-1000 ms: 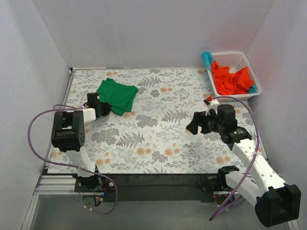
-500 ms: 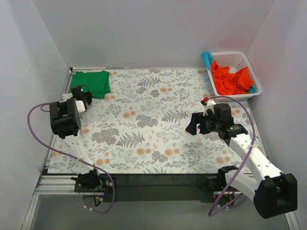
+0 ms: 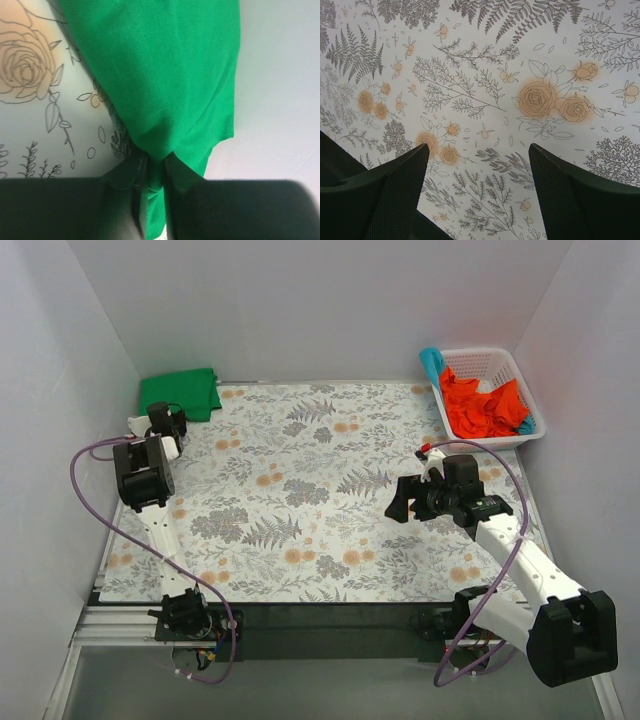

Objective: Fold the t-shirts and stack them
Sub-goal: Neatly place the folded tshirt to the corner

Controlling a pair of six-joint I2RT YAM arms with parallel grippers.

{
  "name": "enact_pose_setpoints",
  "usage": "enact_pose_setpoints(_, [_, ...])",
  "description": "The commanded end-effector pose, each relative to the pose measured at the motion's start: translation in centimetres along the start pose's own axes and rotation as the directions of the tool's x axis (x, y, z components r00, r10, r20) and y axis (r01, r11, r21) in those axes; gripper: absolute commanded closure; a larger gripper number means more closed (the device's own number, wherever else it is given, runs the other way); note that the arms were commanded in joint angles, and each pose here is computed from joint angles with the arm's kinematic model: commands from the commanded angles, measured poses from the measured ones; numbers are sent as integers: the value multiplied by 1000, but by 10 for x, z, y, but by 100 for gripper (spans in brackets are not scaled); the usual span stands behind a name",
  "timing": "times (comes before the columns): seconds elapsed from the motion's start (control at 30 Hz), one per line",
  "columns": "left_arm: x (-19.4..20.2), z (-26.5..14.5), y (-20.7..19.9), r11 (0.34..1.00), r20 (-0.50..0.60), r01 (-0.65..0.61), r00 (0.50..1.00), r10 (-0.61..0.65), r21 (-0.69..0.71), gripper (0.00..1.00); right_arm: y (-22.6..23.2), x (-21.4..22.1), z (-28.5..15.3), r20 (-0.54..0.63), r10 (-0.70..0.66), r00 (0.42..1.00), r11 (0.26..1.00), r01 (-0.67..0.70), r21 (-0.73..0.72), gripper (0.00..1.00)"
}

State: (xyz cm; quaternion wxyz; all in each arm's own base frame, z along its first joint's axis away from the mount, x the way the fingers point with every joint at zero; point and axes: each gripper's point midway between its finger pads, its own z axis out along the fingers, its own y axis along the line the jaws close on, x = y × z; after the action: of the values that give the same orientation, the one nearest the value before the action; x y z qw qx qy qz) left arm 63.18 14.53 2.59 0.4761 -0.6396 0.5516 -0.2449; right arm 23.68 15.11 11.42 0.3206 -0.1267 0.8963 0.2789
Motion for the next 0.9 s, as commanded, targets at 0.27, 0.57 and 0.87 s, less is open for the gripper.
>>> enact_pose_setpoints(0.27, [-11, -45, 67, 965, 17, 89, 996, -88, -247, 98, 15, -23, -14, 83, -38, 996, 998, 42, -43, 13])
enact_pose_setpoints(0.57, [-23, -41, 65, 972, -10, -17, 1000, 15, -236, 46, 19, -22, -24, 98, -48, 994, 998, 53, -45, 13])
enact_pose_setpoints(0.87, [-11, -92, 43, 972, -119, -56, 992, 29, -229, 2, 20, -49, -43, 186, -50, 981, 999, 47, 22, 12])
